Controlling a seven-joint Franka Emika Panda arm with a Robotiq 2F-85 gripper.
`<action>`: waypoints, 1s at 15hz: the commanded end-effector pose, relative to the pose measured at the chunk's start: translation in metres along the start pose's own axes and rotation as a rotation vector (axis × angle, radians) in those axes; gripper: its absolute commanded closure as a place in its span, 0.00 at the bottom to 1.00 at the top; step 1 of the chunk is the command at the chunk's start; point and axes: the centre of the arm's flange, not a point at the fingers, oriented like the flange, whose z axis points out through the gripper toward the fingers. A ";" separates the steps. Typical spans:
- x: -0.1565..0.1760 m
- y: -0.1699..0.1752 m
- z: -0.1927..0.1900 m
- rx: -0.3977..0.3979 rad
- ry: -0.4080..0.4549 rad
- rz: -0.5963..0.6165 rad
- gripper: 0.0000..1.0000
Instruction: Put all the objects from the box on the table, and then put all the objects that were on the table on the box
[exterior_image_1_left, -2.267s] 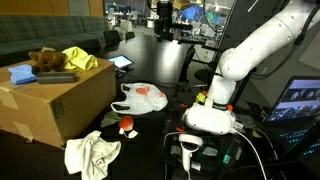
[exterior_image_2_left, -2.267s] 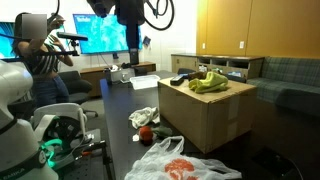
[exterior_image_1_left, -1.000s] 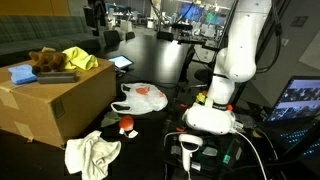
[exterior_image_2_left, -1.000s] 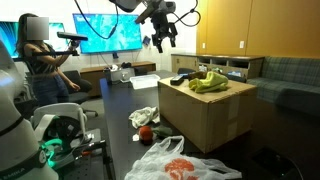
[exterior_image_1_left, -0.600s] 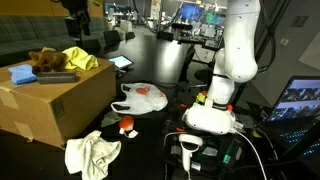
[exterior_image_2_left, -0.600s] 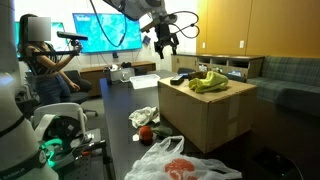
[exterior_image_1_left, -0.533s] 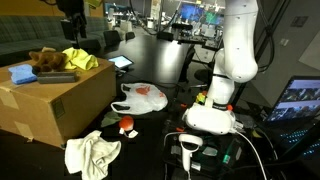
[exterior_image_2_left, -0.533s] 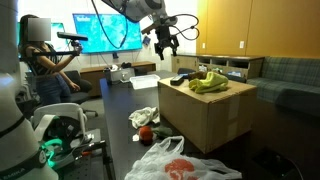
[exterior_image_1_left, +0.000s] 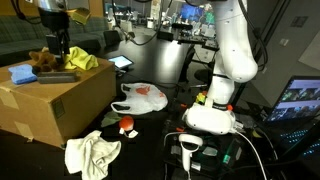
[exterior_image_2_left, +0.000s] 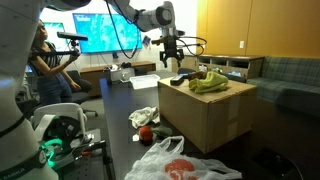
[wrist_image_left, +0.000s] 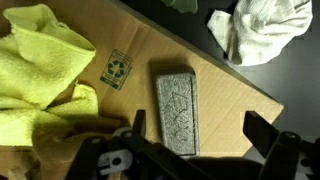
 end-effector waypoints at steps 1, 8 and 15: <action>0.017 0.018 0.017 0.095 0.036 -0.054 0.00; 0.025 0.024 0.058 0.163 0.021 -0.055 0.00; 0.033 0.021 0.084 0.084 0.005 -0.048 0.00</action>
